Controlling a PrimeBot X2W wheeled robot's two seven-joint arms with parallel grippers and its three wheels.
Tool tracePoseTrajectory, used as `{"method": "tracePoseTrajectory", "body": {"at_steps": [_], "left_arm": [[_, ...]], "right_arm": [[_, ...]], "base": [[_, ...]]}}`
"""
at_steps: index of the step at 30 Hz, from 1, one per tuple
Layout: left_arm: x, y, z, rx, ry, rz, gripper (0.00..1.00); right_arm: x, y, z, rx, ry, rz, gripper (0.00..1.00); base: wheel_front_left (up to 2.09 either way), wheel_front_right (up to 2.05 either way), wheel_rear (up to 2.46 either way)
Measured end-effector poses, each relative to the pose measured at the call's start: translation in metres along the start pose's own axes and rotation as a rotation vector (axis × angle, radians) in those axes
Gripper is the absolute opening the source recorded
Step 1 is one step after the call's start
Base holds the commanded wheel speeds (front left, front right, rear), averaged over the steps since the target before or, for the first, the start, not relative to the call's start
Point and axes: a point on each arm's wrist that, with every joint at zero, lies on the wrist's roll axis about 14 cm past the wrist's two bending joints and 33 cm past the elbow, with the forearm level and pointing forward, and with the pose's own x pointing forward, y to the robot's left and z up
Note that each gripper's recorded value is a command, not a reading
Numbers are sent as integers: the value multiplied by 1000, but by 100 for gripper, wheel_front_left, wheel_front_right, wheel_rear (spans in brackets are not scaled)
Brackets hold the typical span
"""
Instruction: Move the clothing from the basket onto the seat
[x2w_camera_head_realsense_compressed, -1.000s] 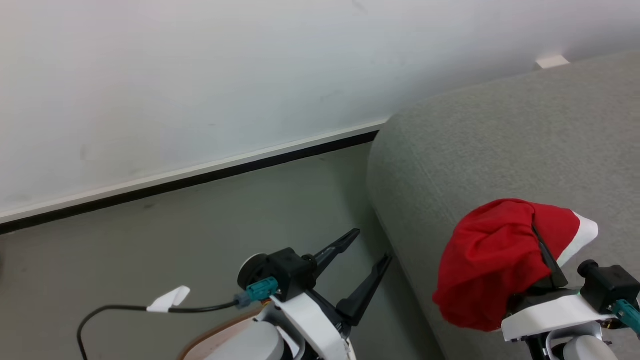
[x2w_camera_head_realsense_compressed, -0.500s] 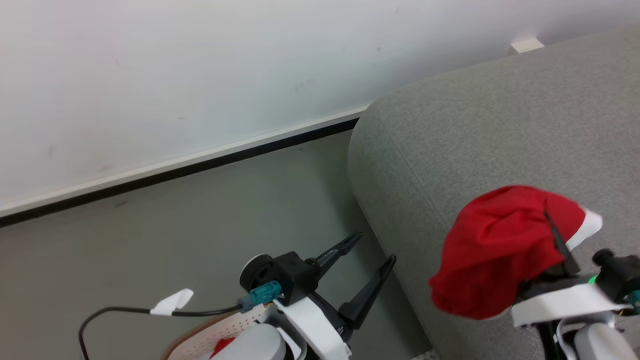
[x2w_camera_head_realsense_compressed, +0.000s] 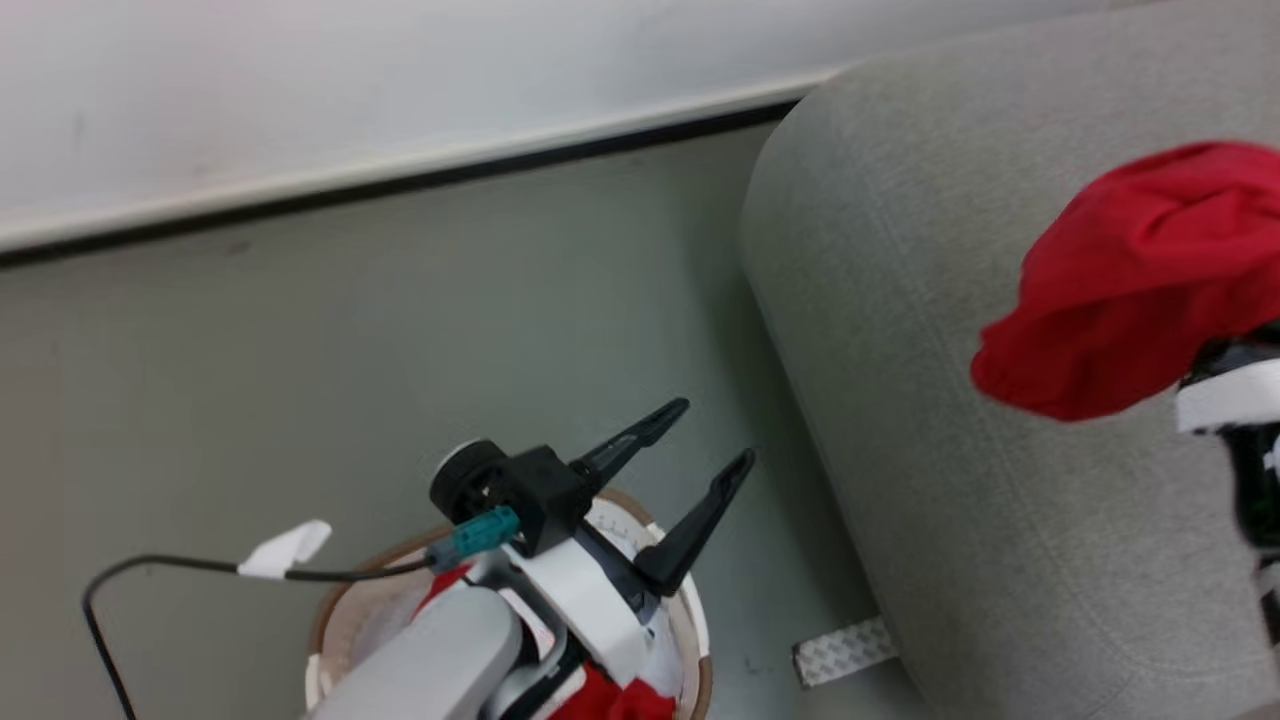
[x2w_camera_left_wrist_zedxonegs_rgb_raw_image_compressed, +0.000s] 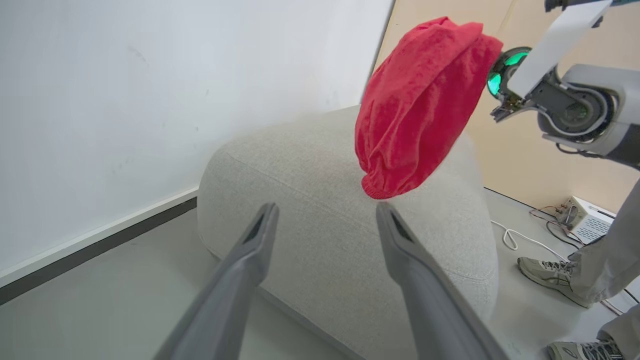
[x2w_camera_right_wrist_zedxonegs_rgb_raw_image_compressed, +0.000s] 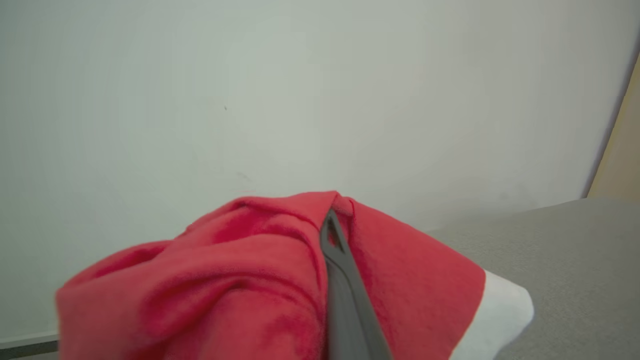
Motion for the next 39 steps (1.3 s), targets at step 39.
{"method": "tracePoseTrajectory", "body": {"at_steps": [39], "left_arm": [[-70, 135, -90, -92, 133, 254, 100]], "right_arm": [[87, -99, -176, -301, 748, -266, 23]], "base": [[0, 0, 0]]}}
